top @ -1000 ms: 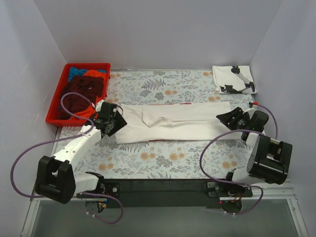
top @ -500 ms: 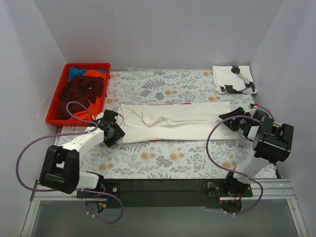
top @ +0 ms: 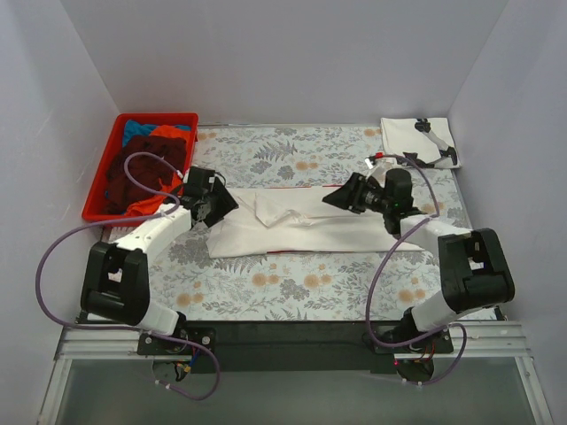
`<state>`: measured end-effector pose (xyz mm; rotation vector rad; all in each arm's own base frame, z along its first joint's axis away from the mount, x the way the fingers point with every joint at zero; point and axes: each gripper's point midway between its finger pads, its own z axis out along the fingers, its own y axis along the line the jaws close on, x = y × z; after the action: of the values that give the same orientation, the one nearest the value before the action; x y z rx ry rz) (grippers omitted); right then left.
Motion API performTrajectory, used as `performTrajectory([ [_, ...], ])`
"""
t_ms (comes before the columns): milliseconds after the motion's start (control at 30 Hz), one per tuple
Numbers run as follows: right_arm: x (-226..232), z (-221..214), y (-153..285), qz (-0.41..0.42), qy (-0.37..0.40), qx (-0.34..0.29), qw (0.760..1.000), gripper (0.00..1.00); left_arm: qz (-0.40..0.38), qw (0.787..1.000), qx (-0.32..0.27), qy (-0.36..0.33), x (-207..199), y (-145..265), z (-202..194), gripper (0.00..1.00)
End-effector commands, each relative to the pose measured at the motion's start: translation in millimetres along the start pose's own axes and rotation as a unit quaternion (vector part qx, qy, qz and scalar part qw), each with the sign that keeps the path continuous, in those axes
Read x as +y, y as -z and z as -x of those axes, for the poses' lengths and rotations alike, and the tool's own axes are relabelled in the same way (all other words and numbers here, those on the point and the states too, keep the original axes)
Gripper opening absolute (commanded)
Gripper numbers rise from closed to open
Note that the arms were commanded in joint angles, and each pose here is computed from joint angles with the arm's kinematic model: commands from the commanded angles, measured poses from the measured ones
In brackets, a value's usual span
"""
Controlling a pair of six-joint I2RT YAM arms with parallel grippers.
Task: Fold and stack the t-shirts
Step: Fold the tshirt
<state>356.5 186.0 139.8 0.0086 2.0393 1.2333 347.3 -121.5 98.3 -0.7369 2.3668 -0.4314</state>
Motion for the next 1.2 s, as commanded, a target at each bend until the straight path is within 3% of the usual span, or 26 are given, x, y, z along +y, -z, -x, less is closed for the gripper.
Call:
performTrajectory([
  [0, 38.7, -25.8, -33.6, 0.003, 0.007, 0.014, 1.000, 0.61, -0.038, 0.999, 0.005, -0.014, -22.4, -13.3, 6.7, 0.56],
  [300, 73.0, -81.0, -98.7, -0.003, -0.026, 0.027, 0.999, 0.51, -0.027, 0.999, 0.037, -0.019, -10.9, -43.0, -13.1, 0.47],
  [600, 72.4, -117.1, -142.1, -0.031, -0.056, 0.039, 0.997, 0.50, 0.026, 0.999, 0.038, -0.025, 6.5, -55.5, -12.5, 0.46],
  [933, 59.6, -127.7, -165.0, -0.051, -0.079, 0.040, 0.995, 0.50, 0.037, 0.998, 0.037, -0.027, 10.8, -56.9, -12.3, 0.46],
  [1167, 66.4, -90.2, -165.9, -0.041, -0.082, 0.002, 0.996, 0.51, 0.042, 0.998, 0.040, -0.027, 12.7, -57.1, -13.5, 0.45],
])
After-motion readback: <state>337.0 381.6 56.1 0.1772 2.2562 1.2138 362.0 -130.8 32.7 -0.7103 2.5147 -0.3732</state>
